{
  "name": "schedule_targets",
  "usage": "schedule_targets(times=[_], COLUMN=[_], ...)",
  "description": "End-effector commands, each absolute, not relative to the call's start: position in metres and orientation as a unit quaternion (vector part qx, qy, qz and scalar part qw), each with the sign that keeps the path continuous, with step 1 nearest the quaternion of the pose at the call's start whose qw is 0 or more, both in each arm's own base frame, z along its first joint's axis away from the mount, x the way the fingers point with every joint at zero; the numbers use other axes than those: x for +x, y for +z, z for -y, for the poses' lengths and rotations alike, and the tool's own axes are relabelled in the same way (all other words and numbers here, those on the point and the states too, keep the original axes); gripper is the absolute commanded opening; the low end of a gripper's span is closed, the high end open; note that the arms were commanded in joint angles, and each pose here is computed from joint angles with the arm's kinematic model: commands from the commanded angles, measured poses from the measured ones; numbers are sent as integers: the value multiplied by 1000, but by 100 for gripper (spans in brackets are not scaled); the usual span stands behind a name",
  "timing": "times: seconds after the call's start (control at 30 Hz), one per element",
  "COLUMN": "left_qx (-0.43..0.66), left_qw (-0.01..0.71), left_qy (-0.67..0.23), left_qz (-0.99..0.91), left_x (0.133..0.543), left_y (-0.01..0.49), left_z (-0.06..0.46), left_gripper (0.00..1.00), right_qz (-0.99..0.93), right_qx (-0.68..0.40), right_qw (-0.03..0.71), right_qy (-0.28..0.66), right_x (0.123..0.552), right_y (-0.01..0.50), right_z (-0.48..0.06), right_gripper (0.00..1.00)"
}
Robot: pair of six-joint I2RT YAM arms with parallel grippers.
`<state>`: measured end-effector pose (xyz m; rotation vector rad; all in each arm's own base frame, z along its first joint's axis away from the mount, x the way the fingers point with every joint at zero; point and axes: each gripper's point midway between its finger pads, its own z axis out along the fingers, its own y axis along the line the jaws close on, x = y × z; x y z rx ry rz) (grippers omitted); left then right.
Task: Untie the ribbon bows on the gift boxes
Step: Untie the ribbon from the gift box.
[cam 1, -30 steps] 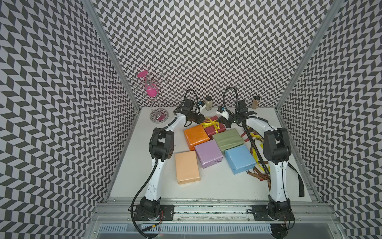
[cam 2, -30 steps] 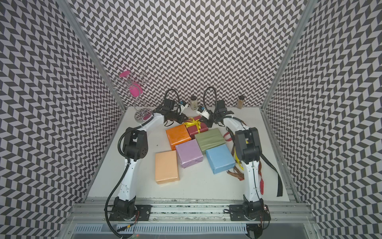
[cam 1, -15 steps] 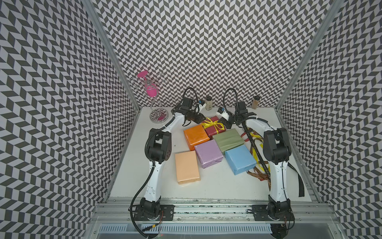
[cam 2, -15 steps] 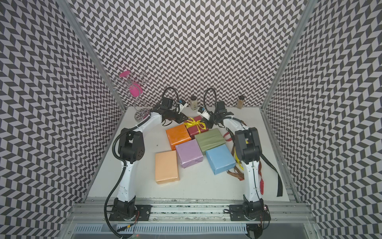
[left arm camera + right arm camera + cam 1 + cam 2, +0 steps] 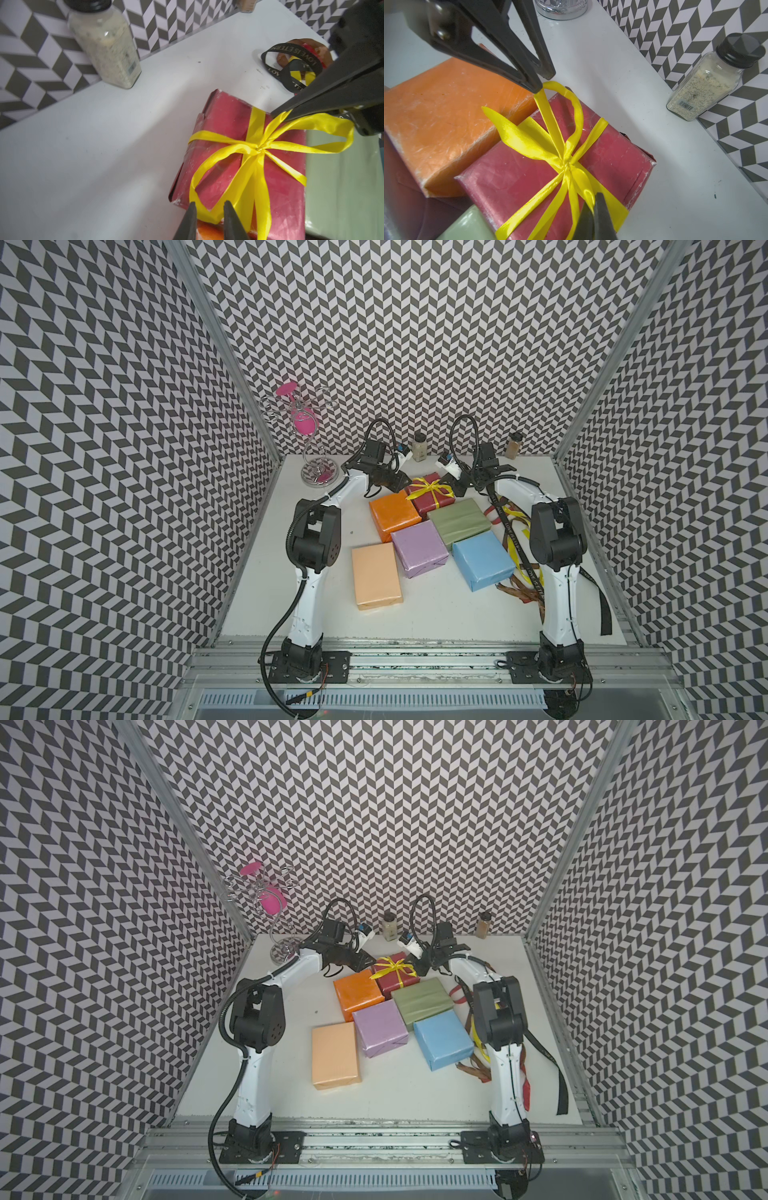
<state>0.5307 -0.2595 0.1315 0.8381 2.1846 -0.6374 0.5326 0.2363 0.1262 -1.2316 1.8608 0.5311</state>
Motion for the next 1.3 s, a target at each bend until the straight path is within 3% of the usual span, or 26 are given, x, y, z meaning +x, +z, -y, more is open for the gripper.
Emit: schedule_targets(times=[0.0, 0.23, 0.47, 0.67, 0.97, 1.13, 1.27], left_qx=[297, 308, 427, 392, 400, 424, 442], left_qw=[418, 405, 394, 398, 381, 377, 373], left_qy=[-221, -272, -211, -151, -158, -185, -172], left_qz=[-830, -817, -786, -816, -819, -802, -797], left_x=[548, 537, 494, 514, 525, 505, 495], left_y=[180, 185, 164, 142, 129, 134, 124], left_z=[241, 229, 260, 266, 289, 302, 309], left_gripper=[32, 50, 48, 33, 31, 34, 46], right_qz=[-725, -725, -725, -724, -723, -725, -728], right_qx=[-487, -482, -477, -477, -479, -474, -471], right_qw=[446, 448, 452, 453, 453, 452, 450], right_qy=[199, 203, 206, 208, 206, 211, 215], right_x=[535, 536, 536, 532, 525, 525, 525], right_y=[159, 162, 166, 171, 177, 175, 175], right_z=[-237, -237, -238, -237, -236, -236, -237], right_gripper=[0, 0, 0, 0, 0, 0, 0])
